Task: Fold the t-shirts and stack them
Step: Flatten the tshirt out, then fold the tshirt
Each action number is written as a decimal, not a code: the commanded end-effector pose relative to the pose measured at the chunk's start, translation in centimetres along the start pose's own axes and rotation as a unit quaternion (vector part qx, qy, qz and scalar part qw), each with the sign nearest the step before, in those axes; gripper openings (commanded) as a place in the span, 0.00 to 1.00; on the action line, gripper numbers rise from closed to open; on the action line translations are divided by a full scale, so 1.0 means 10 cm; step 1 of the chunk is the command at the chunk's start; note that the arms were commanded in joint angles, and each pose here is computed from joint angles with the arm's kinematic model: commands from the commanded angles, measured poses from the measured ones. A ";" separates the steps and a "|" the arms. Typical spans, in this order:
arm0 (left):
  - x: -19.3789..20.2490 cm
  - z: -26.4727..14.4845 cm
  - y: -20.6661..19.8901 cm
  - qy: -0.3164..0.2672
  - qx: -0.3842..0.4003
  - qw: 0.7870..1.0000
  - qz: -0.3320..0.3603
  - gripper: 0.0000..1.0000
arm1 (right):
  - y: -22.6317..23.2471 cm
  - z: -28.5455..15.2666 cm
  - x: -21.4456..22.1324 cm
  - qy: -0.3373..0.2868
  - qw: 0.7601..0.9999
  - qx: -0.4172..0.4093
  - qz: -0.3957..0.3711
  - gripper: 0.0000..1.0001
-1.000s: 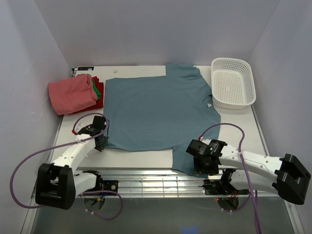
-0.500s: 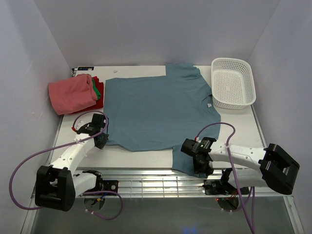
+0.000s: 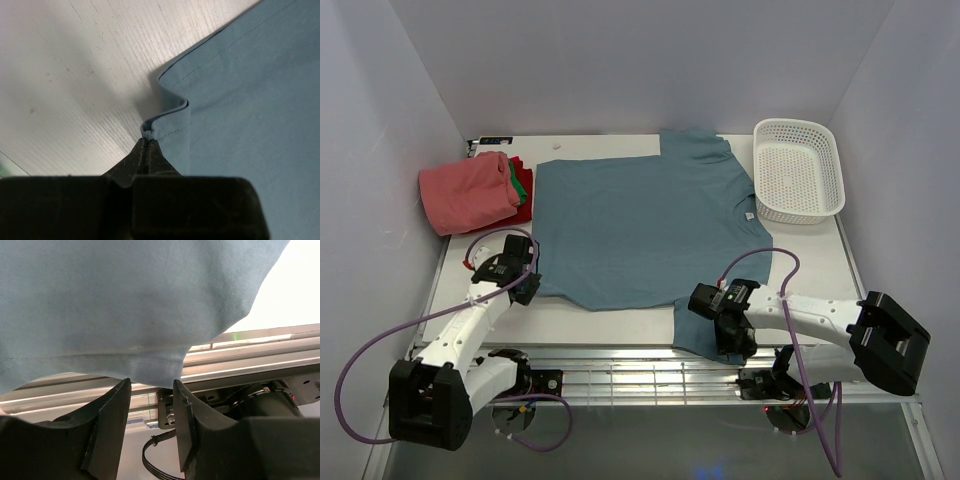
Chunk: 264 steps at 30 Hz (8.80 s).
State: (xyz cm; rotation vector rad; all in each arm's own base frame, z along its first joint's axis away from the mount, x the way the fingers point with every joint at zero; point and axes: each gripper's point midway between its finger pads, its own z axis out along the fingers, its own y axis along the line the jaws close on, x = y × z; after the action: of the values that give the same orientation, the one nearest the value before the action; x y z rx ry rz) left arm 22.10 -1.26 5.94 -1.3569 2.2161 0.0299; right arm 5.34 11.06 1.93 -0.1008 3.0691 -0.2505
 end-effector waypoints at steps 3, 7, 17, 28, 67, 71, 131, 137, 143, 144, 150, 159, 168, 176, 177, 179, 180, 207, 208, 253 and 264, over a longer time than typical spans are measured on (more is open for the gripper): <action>-0.10 -0.12 -0.08 -0.013 0.020 1.000 -0.004 0.00 | -0.10 -0.02 0.01 0.001 0.999 0.034 0.006 0.46; -0.10 -0.13 -0.08 -0.011 0.022 1.000 -0.004 0.00 | -0.09 -0.03 0.01 0.005 0.999 0.041 0.003 0.47; -0.10 -0.19 0.01 -0.013 0.022 1.000 -0.007 0.00 | -0.14 -0.01 0.06 0.016 0.999 0.049 -0.008 0.39; -0.11 -0.25 0.00 -0.012 0.029 0.999 -0.010 0.00 | -0.17 0.02 0.15 0.042 0.996 0.060 -0.043 0.31; -0.10 -0.25 0.13 -0.020 0.026 0.999 -0.018 0.00 | -0.12 -0.29 -0.33 -0.018 0.989 0.122 -0.075 0.45; -0.09 -0.25 0.17 -0.018 0.022 0.999 -0.020 0.00 | -0.02 -0.14 -0.40 -0.018 0.993 0.102 -0.063 0.64; -0.25 -0.31 0.19 -0.047 0.006 0.999 -0.014 0.00 | 0.17 0.41 -0.62 0.006 0.999 -0.041 0.012 0.08; -0.31 -0.34 0.15 -0.057 0.010 0.998 -0.004 0.00 | 0.21 0.26 -0.90 -0.051 0.998 -0.046 0.017 0.08; -0.35 -0.35 0.18 -0.067 0.003 0.998 -0.004 0.00 | 0.28 -0.09 -1.27 -0.106 0.993 -0.052 0.023 0.08; -0.35 -0.36 0.18 -0.068 0.002 0.998 -0.002 0.00 | 0.27 -0.13 -1.33 -0.115 0.992 -0.049 0.022 0.08; -0.38 -0.36 0.18 -0.070 -0.001 0.998 -0.003 0.00 | 0.32 -0.33 -1.58 -0.140 0.989 -0.051 0.018 0.08; -0.29 -0.29 0.15 -0.053 0.002 0.999 0.003 0.00 | 0.21 -0.24 -1.33 -0.082 0.996 -0.031 -0.001 0.45; -0.24 -0.24 0.12 -0.044 0.008 0.999 0.006 0.00 | 0.35 -0.09 -1.07 -0.050 0.994 -0.090 0.034 0.98; -0.19 -0.18 0.10 -0.034 0.008 0.999 0.004 0.00 | 0.29 0.01 -0.78 -0.028 0.992 -0.107 0.064 0.98; -0.17 -0.17 0.11 -0.031 0.007 0.999 0.006 0.00 | 0.31 0.04 -0.74 -0.020 0.991 -0.112 0.064 0.98; -0.17 -0.16 0.10 -0.029 0.007 1.000 0.007 0.00 | 0.37 0.10 -0.75 -0.021 0.990 -0.126 0.067 0.98; -0.18 -0.17 0.08 -0.030 0.008 0.999 0.008 0.00 | 0.37 0.15 -0.71 -0.016 0.990 -0.126 0.068 0.98; -0.16 0.04 -0.26 -0.001 0.039 0.995 0.089 0.00 | 0.31 -0.17 -1.30 -0.063 0.998 -0.029 0.006 0.39; -0.16 0.05 -0.31 0.003 0.042 0.995 0.091 0.00 | 0.31 -0.21 -1.34 -0.063 0.998 -0.024 0.001 0.38; -0.88 0.11 -0.61 -0.034 0.047 0.995 0.083 0.00 | 0.07 0.09 -0.73 0.047 0.998 -0.022 -0.021 0.76; -1.03 0.06 -0.61 -0.042 0.053 0.995 0.077 0.00 | 0.20 0.32 -0.53 0.074 0.996 -0.035 -0.026 0.51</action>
State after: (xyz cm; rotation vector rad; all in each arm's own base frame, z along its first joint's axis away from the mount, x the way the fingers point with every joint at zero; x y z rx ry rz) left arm 29.90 3.61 9.11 -1.1259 2.2885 0.0485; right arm 12.29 13.31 1.29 -0.1763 3.1806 -0.1036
